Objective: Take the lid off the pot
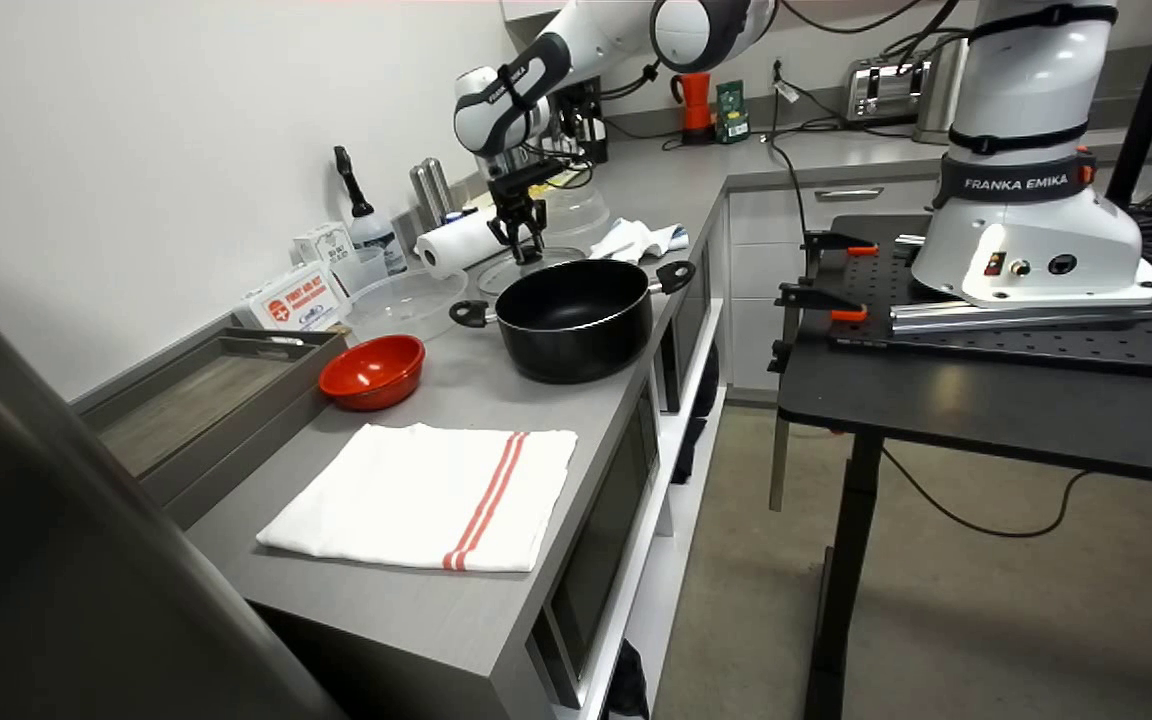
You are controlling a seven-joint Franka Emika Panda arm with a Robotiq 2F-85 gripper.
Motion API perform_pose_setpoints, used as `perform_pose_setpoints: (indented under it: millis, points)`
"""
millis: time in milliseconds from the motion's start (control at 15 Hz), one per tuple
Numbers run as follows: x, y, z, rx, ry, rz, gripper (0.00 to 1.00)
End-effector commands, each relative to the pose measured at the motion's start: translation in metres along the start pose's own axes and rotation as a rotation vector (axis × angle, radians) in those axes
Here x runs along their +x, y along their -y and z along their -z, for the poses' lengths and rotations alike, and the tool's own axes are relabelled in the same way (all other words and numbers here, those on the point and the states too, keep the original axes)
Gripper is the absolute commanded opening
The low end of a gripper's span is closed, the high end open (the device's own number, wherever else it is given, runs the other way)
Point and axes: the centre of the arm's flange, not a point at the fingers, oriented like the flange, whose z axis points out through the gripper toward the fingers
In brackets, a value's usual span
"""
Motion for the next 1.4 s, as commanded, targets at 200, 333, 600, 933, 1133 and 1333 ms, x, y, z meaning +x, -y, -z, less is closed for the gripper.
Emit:
perform_pose_setpoints:
  millis: [200,333,600,933,1133,1333]
  points:
    - [0.034,0.013,0.005,0.035,0.003,-0.021,0.32]
    - [0.033,0.013,0.007,0.04,0.004,-0.021,0.75]
    - [0.031,0.012,0.014,0.058,-0.004,-0.018,0.92]
    - [0.021,0.014,0.031,0.096,-0.021,-0.001,1.0]
    - [0.011,0.018,0.043,0.116,-0.026,0.018,1.0]
    - [-0.008,0.017,0.058,0.124,-0.026,0.033,1.0]
